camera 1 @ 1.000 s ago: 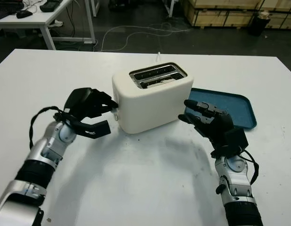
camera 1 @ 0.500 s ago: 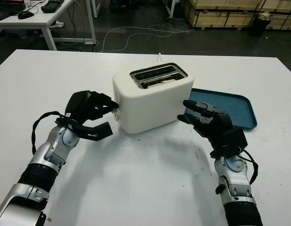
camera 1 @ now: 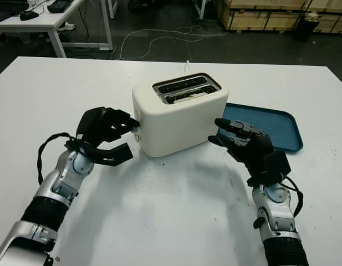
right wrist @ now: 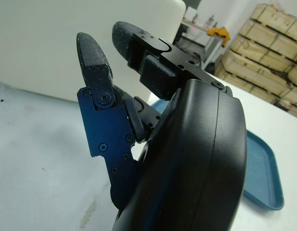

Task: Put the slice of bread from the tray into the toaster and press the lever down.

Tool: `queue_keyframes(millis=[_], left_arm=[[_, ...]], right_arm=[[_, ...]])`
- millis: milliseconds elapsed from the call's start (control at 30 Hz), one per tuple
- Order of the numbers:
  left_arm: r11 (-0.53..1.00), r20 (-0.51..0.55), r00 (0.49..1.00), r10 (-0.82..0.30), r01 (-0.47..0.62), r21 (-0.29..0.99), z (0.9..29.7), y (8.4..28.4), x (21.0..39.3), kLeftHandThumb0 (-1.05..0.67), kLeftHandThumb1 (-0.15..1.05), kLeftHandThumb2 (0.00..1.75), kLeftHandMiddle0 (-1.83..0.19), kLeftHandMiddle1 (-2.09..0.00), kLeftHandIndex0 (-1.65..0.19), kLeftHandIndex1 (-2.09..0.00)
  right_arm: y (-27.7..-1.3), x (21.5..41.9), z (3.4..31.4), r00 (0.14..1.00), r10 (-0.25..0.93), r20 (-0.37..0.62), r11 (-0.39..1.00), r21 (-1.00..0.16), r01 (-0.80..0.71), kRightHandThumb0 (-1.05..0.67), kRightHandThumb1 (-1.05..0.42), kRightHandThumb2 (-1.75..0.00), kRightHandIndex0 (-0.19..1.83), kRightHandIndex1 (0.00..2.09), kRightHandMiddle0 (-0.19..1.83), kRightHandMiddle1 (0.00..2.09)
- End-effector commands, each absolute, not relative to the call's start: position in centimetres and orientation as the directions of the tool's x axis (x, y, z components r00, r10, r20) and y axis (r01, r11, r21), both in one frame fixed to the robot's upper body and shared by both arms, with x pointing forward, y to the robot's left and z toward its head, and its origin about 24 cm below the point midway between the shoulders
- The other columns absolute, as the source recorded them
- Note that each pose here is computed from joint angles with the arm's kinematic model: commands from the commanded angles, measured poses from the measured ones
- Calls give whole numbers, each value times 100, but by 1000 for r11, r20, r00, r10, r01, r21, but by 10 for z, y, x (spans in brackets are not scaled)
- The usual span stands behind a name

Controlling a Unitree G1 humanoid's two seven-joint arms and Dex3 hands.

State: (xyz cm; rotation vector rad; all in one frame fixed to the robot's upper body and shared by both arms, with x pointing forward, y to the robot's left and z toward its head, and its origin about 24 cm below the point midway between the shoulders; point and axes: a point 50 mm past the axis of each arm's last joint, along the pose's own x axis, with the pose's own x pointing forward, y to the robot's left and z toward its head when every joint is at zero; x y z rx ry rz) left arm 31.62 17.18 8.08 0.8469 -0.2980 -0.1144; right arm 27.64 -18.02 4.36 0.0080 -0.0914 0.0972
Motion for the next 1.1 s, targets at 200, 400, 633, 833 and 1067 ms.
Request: queue_keyframes(millis=[200,400,633,833,1067], left_arm=[[656,-160,931,-330,347,670,-24,111,274,-26,92,21,-84,-89,-115,-2],[646,-164,928,-334,352,677,-27,116,272,-22,92,19,-89,-83,-115,-2],[621,-177,924,-339,361,696,-26,117,272,-23,92,20,-87,-81,-114,-1],[607,-169,932,-320,339,719,-19,120,276,-22,92,18,-85,-82,-113,0],[607,-164,935,-314,331,723,-11,126,281,-18,92,14,-83,-78,-108,-1]], right_arm=[[-184,277,45,990,90,106,996,4,-91,-51,-87,0,117,0,103,0],[-183,277,46,991,89,101,996,12,-91,-50,-86,0,119,1,104,1],[-183,277,47,989,105,106,994,8,-107,-51,-87,0,117,0,103,0],[-181,278,48,989,106,103,994,5,-107,-51,-86,0,118,1,103,0],[-181,278,48,988,112,103,994,-4,-112,-50,-87,0,117,0,103,0]])
